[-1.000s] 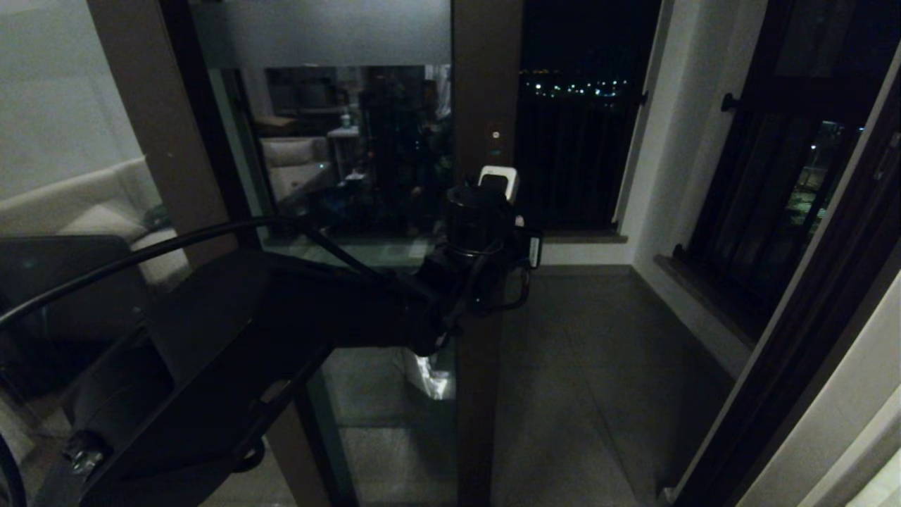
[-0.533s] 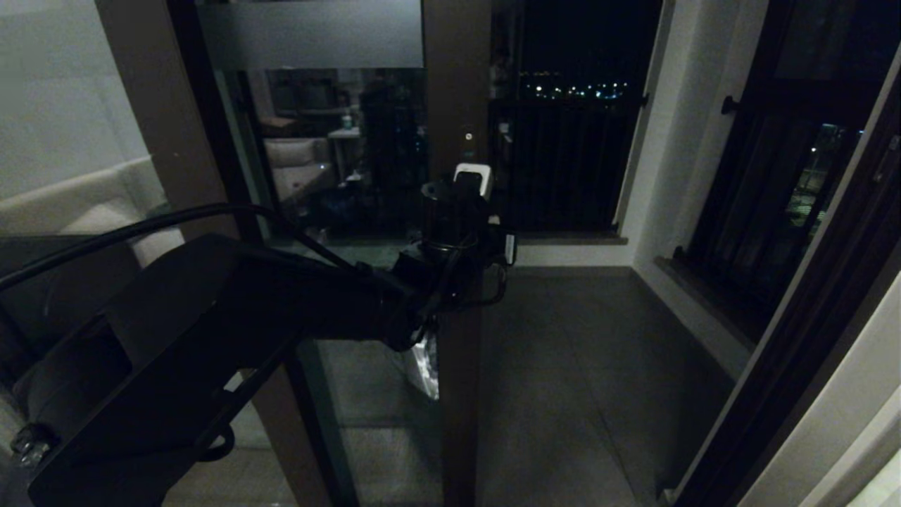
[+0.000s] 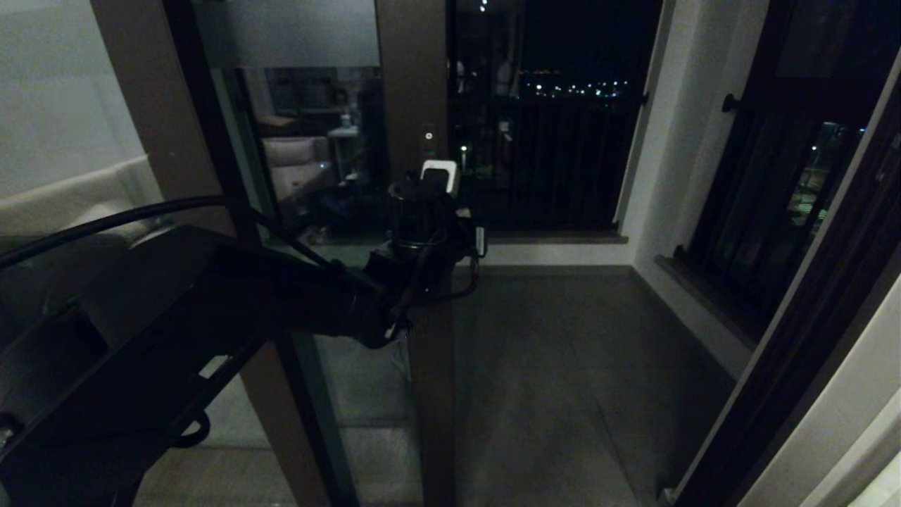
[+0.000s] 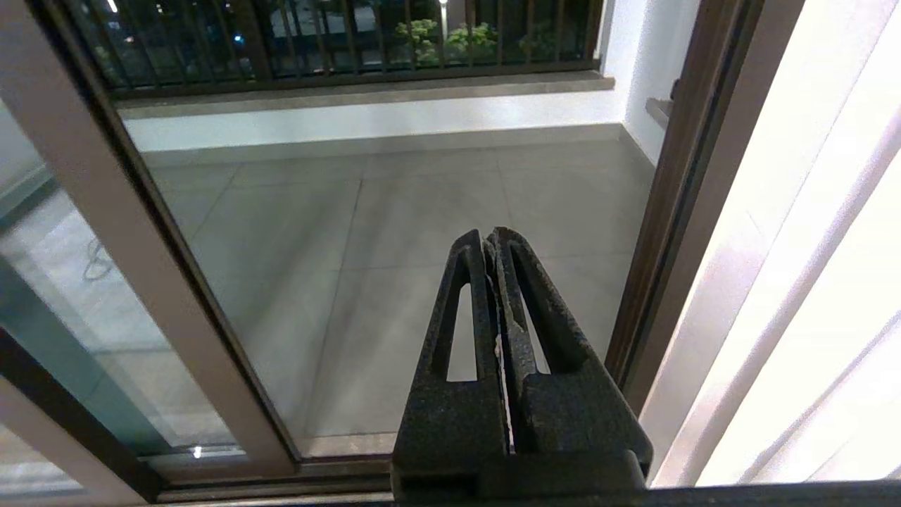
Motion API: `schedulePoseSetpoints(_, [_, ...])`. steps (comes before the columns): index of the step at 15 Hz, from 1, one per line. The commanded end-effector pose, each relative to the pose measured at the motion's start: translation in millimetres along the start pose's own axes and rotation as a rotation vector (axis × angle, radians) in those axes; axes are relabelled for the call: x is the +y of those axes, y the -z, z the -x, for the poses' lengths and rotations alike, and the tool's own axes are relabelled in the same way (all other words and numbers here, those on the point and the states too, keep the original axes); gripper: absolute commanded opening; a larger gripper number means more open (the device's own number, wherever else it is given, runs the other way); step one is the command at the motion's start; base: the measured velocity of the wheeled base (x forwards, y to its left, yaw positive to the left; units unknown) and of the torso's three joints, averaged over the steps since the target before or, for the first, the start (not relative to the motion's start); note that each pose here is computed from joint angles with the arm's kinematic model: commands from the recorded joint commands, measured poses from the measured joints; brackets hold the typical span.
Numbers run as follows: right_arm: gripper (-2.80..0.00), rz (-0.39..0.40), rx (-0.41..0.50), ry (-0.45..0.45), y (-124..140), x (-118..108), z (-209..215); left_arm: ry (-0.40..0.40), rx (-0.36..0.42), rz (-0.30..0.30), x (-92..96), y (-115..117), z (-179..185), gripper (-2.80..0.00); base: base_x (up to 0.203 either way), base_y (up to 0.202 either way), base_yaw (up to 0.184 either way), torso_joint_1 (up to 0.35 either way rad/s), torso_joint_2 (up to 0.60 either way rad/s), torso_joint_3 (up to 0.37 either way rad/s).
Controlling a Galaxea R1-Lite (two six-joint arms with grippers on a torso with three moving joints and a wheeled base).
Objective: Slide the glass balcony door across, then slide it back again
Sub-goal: Open the slid door
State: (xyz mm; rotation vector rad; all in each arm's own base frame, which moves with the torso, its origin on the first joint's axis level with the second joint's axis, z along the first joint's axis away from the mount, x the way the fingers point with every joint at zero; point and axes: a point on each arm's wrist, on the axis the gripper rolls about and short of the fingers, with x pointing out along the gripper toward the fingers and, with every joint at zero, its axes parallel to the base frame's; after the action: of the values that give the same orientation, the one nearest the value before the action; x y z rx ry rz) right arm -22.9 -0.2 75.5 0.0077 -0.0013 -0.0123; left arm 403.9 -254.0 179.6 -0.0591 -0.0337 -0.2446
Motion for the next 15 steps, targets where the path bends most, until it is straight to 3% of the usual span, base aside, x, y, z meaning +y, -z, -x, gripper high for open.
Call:
schedulePoseSetpoints(1, [-2.80,0.000,0.001,0.000,0,0,0,-0.003,0.001,0.001,5.4,-2,6,-2.80,0.000,0.000,0.000,0.000,0.00,0.000])
schedulePoseSetpoints(9, [-2.80,0.000,0.001,0.000,0,0,0,-0.006,-0.026,0.009,10.3,-8,19,-2.80,0.000,0.000,0.000,0.000,0.00,0.000])
schedulePoseSetpoints(15, [-2.80,0.000,0.001,-0.002,0,0,0,-0.031,-0.058,-0.036,27.5,-7,34,-2.80,0.000,0.000,0.000,0.000,0.00,0.000])
